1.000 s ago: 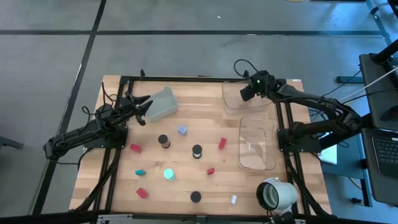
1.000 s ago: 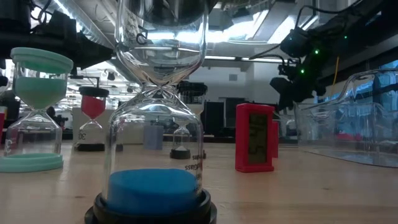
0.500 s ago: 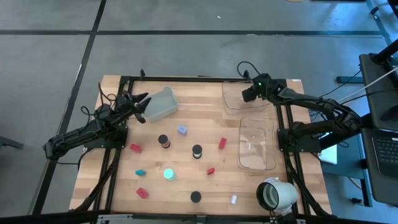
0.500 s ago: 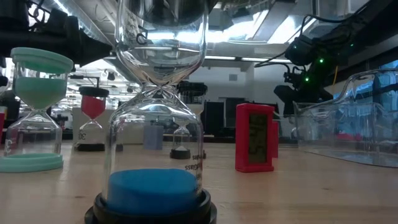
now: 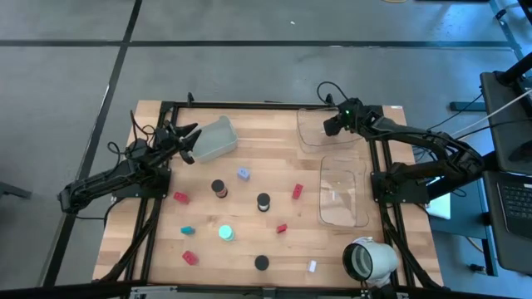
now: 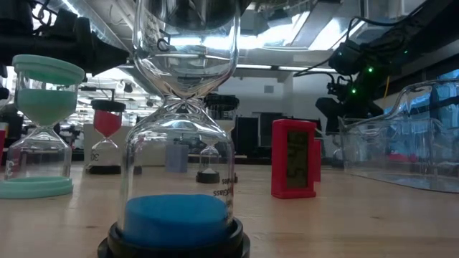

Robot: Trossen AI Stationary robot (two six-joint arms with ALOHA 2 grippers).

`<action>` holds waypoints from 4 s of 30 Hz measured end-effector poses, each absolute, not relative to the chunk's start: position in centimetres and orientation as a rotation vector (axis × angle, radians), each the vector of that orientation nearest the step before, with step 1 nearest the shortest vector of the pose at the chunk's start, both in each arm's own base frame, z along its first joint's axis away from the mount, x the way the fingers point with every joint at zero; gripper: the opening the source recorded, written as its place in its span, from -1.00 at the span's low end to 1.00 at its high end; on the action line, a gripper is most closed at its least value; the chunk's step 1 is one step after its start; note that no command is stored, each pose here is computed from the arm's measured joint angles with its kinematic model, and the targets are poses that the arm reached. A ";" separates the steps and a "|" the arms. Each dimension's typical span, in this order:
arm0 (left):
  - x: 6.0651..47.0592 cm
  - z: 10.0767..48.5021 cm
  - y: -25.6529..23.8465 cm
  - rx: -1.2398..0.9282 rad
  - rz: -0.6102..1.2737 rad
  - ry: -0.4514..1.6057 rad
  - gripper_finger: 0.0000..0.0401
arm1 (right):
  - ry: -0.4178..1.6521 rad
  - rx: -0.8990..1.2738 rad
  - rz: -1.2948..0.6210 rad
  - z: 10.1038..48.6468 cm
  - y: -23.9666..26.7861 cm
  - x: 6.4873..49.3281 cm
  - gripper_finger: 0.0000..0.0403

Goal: Pick & Place Office items
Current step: Put the purple hourglass into the top transparent bin, then put the top right red charger adapter into the bottom transparent bin

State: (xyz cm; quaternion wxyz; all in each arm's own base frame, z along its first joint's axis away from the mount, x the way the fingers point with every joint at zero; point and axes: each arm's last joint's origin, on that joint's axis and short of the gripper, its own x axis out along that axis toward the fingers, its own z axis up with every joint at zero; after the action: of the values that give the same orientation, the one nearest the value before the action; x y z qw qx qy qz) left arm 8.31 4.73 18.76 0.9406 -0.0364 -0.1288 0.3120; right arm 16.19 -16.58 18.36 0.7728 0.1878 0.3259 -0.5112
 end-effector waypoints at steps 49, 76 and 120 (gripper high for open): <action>8.4 18.8 4.5 -0.245 0.527 -0.307 -0.30 | 0.993 -0.271 0.279 21.0 2.9 28.5 0.45; 8.4 18.8 4.5 -0.224 0.524 -0.306 -0.30 | 1.071 -0.488 0.423 17.9 3.6 29.6 0.59; 8.5 18.7 4.5 -0.203 0.530 -0.284 -0.30 | 1.237 -0.539 0.477 17.6 3.9 32.3 -0.37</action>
State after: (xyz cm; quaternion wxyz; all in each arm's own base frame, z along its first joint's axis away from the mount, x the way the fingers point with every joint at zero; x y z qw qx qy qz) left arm 8.47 4.53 18.68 0.9501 -0.0996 -0.1397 0.2607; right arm 32.25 3.86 17.57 0.7547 -0.2470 0.5670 0.2188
